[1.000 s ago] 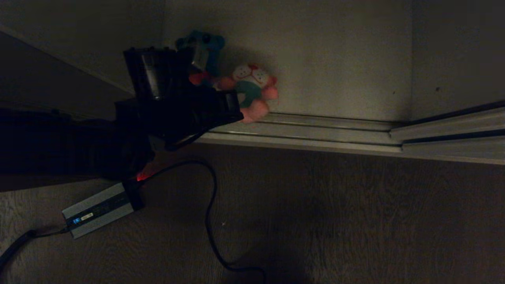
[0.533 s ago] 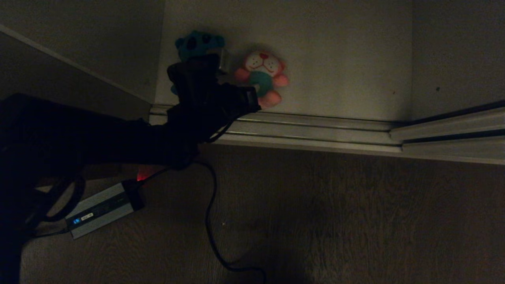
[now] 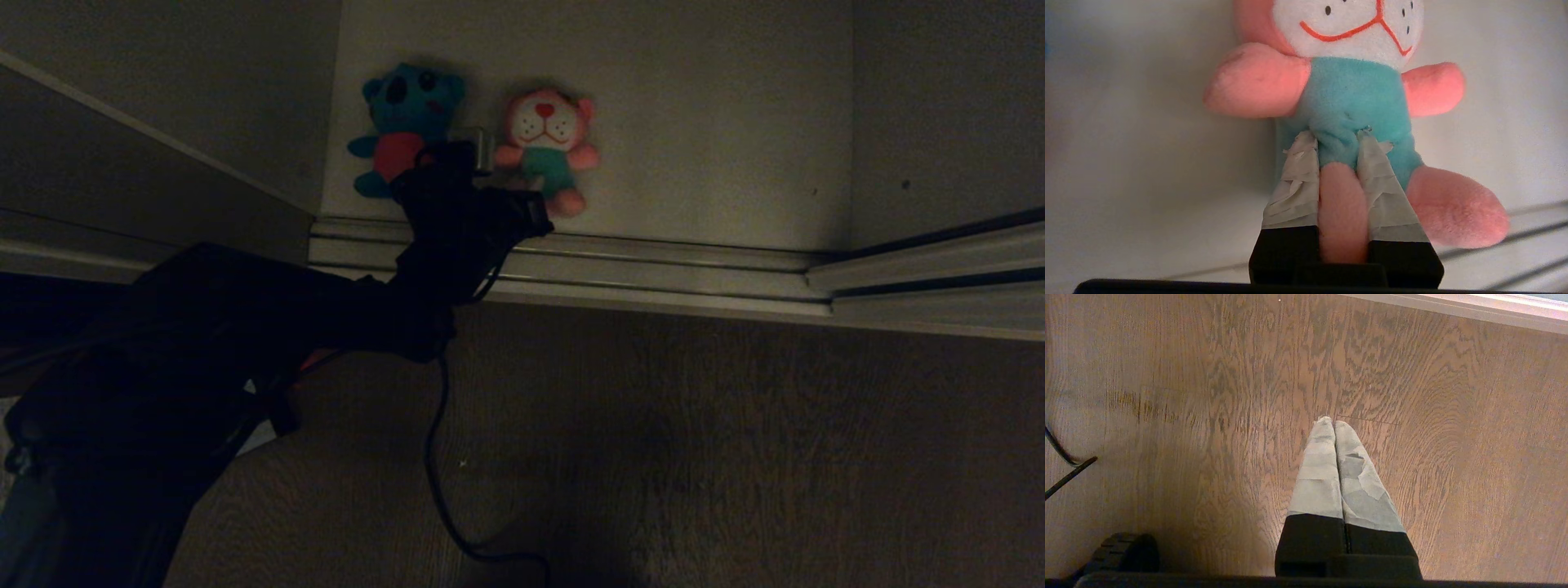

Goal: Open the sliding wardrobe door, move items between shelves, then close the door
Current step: Place the pink doll on the lower shelf

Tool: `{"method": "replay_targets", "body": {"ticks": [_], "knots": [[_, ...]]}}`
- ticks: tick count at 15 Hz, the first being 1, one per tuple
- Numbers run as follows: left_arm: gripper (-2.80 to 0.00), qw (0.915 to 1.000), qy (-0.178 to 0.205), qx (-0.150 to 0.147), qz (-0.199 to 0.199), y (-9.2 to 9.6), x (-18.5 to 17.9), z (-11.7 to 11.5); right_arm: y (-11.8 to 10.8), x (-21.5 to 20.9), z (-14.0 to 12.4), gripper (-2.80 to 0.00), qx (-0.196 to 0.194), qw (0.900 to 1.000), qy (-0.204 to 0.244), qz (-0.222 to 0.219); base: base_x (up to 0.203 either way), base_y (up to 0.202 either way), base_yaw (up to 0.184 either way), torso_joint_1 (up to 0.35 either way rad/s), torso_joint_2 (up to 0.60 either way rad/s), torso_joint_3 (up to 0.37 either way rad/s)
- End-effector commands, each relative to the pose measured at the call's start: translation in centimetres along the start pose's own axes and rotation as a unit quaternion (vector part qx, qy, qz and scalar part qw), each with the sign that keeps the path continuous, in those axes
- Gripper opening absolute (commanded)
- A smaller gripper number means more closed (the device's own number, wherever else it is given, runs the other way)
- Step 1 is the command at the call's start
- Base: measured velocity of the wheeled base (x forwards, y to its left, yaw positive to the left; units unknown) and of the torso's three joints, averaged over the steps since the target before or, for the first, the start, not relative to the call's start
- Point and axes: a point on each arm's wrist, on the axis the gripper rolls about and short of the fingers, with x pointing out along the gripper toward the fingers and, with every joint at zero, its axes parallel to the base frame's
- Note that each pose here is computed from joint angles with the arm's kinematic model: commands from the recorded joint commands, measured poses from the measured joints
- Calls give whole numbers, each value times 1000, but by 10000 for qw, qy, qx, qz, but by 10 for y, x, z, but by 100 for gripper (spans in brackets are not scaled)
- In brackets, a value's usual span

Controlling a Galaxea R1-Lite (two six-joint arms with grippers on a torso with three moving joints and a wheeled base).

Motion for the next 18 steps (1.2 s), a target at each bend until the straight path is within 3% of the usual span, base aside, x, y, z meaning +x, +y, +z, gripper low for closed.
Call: {"method": "replay_targets", "body": {"ticks": [1,4,5,8,11,18], "knots": [[-280,9999,-160,30,47,2,4,1,0,0,-1,-280,-1,10000,12,1,0,0,0,0,0,0],[-280,9986,-463,104,226,3,9,14,0,0,-1,-280,-1,10000,12,1,0,0,0,0,0,0],[0,9987,-441,125,231,3,10,10,0,0,-1,-280,-1,10000,12,1,0,0,0,0,0,0],[0,9984,-498,113,226,3,10,14,0,0,-1,-280,-1,10000,12,1,0,0,0,0,0,0],[0,9971,-733,70,201,1,5,41,0,0,-1,-280,-1,10000,12,3,0,0,0,0,0,0],[0,9984,-510,55,220,-2,-28,83,0,0,-1,-280,-1,10000,12,1,0,0,0,0,0,0]]}}
